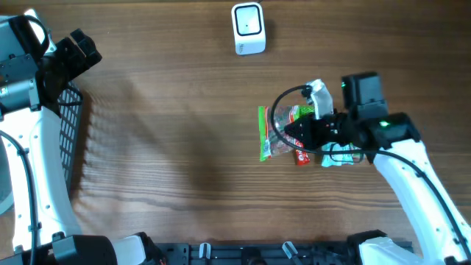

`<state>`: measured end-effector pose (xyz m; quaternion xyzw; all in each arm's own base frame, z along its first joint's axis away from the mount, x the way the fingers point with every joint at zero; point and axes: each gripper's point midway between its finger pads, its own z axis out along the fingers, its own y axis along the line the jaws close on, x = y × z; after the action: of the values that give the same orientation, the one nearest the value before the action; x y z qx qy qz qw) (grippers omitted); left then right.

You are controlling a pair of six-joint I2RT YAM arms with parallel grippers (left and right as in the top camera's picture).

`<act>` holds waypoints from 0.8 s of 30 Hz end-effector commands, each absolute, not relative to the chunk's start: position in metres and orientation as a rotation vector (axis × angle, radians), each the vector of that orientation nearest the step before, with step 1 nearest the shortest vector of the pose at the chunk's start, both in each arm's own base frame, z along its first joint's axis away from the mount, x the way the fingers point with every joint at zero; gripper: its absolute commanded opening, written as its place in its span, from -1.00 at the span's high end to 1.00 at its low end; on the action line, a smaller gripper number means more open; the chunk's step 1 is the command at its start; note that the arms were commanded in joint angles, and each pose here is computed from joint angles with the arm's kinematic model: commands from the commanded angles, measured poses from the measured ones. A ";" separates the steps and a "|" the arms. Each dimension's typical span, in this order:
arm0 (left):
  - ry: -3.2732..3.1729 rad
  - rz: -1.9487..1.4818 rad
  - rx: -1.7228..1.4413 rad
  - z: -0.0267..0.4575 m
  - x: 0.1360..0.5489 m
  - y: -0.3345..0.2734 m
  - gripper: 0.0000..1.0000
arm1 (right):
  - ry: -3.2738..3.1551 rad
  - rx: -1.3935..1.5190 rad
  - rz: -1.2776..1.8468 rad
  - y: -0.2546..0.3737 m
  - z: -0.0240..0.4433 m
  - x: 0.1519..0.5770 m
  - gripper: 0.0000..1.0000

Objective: Scan the item barcode
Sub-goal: 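Lift green bag with right gripper and hold it under the scanner, then lower green bag onto the item group and release it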

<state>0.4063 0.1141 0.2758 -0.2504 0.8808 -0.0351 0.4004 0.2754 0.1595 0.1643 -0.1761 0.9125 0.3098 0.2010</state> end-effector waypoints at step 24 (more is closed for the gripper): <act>2.210 -0.097 -0.627 0.283 0.407 0.114 -1.00 | 1.812 -0.897 -1.027 0.189 0.254 0.593 0.91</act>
<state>0.4063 0.1141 0.2758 -0.2504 0.8808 -0.0351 0.4004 0.5803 0.2121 0.2481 -0.4131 0.7342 -0.3108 0.4402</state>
